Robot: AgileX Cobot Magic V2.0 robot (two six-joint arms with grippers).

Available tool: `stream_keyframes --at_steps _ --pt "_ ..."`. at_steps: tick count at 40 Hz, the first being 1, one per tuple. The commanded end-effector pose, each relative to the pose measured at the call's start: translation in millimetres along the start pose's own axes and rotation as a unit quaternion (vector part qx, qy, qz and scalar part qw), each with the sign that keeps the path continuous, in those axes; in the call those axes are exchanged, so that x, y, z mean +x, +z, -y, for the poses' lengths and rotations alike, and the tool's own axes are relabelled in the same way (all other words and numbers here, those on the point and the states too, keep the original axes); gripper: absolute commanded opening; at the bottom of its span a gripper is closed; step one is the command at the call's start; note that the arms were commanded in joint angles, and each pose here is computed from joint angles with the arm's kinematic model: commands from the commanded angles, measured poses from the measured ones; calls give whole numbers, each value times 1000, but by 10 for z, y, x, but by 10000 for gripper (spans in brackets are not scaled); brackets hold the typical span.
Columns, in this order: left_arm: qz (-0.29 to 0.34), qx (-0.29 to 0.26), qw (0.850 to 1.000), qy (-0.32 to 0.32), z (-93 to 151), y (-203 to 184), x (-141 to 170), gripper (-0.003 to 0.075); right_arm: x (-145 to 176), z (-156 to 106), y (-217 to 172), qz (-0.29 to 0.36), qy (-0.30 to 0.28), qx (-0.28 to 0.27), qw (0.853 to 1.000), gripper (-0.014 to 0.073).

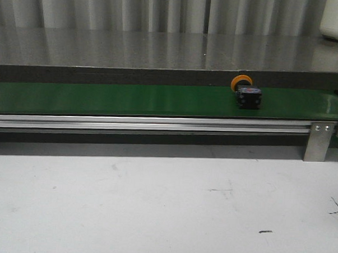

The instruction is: Move button from left to right

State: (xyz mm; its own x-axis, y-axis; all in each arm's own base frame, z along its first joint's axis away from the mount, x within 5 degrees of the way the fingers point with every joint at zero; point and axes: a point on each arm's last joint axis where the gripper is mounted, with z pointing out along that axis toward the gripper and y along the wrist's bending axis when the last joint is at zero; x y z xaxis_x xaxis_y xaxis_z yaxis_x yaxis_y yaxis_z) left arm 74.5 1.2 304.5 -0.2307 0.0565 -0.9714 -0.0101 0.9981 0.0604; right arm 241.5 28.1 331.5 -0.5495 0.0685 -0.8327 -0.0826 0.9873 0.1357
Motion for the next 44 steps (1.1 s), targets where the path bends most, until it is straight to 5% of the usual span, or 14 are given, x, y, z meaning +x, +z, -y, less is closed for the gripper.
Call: stream_keyframes --at_steps 1,21,44 --pt "51 -2 999 -5 -9 -22 -151 -21 -307 46 123 35 10 9 999 647" --pt "51 -2 999 -5 -9 -22 -151 -21 -678 111 1084 -76 15 12 997 647" --pt "51 -2 999 -5 -9 -22 -151 -21 -456 195 1794 -159 30 13 987 622"
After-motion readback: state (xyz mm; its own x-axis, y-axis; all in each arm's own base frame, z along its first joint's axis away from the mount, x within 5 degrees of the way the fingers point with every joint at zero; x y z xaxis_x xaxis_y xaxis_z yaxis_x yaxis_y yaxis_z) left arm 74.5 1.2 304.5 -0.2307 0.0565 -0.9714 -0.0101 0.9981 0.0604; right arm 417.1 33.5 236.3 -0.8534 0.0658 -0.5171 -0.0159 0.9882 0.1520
